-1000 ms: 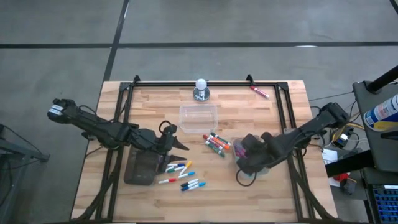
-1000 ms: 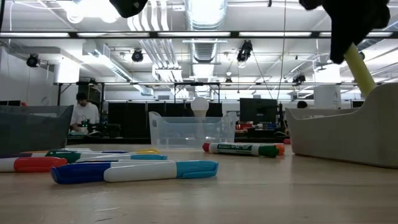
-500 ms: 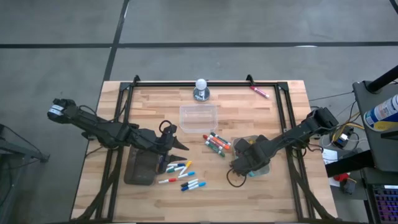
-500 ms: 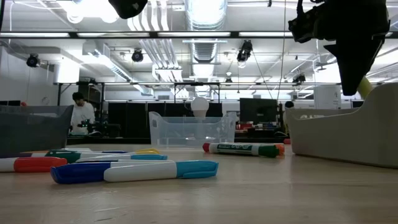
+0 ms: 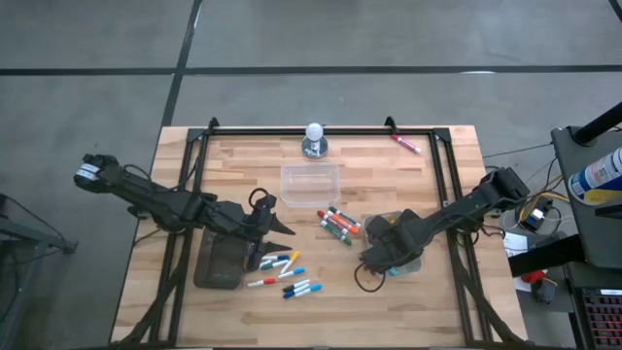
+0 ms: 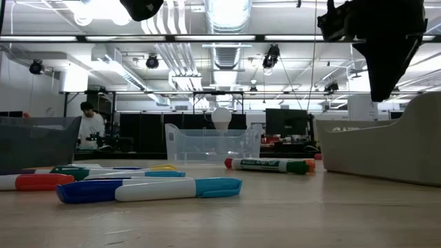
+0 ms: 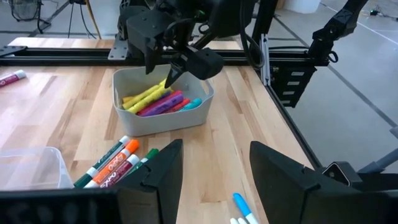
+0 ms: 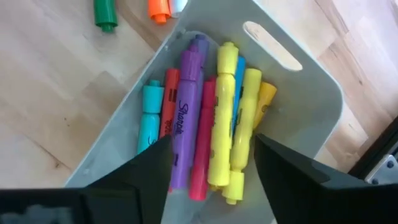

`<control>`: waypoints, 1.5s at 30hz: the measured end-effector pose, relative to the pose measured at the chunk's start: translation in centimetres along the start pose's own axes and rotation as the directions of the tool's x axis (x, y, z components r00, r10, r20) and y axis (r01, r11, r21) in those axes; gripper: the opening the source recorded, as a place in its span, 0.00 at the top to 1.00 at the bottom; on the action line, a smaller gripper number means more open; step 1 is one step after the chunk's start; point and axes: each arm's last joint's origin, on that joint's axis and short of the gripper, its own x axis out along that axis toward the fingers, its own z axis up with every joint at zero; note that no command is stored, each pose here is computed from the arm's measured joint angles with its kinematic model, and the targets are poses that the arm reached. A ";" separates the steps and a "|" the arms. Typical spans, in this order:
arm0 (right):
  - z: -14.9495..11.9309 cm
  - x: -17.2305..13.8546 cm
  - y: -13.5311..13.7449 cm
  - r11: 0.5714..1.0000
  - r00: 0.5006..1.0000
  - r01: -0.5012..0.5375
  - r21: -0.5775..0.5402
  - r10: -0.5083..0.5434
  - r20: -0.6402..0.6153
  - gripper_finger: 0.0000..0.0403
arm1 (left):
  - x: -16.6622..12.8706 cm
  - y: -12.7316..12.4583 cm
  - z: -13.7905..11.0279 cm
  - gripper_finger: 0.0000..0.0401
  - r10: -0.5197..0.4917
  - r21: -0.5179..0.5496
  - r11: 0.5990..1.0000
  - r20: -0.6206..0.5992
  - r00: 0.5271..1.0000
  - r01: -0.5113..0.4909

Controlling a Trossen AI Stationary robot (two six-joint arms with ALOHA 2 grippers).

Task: Pick & Place Markers
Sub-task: Put the yellow highlighter into the gray bin, then put the light green dry erase marker into the transparent bin

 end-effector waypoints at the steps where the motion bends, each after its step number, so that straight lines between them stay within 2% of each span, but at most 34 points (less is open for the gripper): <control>1: 0.0 -0.2 0.0 1.000 1.000 0.002 -0.002 -0.002 -0.006 0.44 | 0.0 0.0 0.0 0.55 0.000 0.002 1.000 0.000 1.000 0.000; 6: 0.5 -1.6 0.1 0.999 0.999 -0.038 -0.001 0.038 0.001 0.39 | 0.1 0.0 -0.3 0.55 0.001 0.008 1.000 -0.009 1.000 -0.001; 13: 1.6 -4.7 0.6 0.991 0.987 -0.126 -0.039 0.129 0.093 0.41 | 0.3 0.1 -1.7 0.55 -0.042 0.037 0.998 -0.042 0.998 0.043; 18: 2.6 -7.1 0.9 0.983 0.957 -0.177 -0.050 0.184 0.224 0.43 | 0.5 0.2 -2.8 0.55 -0.038 0.024 0.999 -0.069 0.997 0.040; 20: 2.8 -7.8 1.1 0.981 0.931 -0.183 -0.070 0.196 0.309 0.43 | 0.6 0.2 -3.4 0.55 -0.042 0.002 0.999 -0.077 0.996 0.042; 22: 3.1 -8.4 1.6 0.979 0.884 -0.175 -0.102 0.202 0.423 0.43 | 0.7 0.3 -4.0 0.55 -0.046 -0.002 0.999 -0.071 0.996 0.046; 26: 3.8 -9.3 2.8 0.981 0.735 -0.149 -0.126 0.195 0.649 0.43 | 0.8 0.4 -4.8 0.55 -0.051 -0.022 0.998 -0.057 0.997 0.050; 28: 4.1 -9.6 3.4 0.981 0.659 -0.148 -0.124 0.192 0.727 0.43 | 0.8 0.4 -4.9 0.55 -0.051 -0.022 0.998 -0.056 0.997 0.050; 30: 4.5 -9.7 4.2 0.979 0.606 -0.155 -0.131 0.199 0.770 0.43 | 0.8 0.4 -4.9 0.55 -0.052 -0.024 0.998 -0.053 0.997 0.051; 33: 5.0 -9.4 5.3 0.977 0.574 -0.141 -0.161 0.213 0.790 0.42 | 1.0 0.4 -4.9 0.55 -0.054 -0.033 0.998 -0.035 0.998 0.053; 37: 5.4 -8.7 6.4 0.990 0.531 -0.072 -0.121 0.141 0.835 0.43 | 1.6 0.4 -5.7 0.55 -0.052 -0.059 0.997 -0.048 0.998 0.049; 41: 5.4 -7.8 7.0 0.996 0.519 -0.009 -0.094 0.085 0.850 0.44 | 2.3 0.3 -6.7 0.55 -0.048 -0.066 0.997 -0.091 0.995 0.042; 45: 5.5 -8.3 6.8 0.996 0.511 -0.019 -0.090 0.087 0.855 0.44 | 2.8 0.3 -7.1 0.55 -0.046 -0.077 0.996 -0.110 0.993 0.037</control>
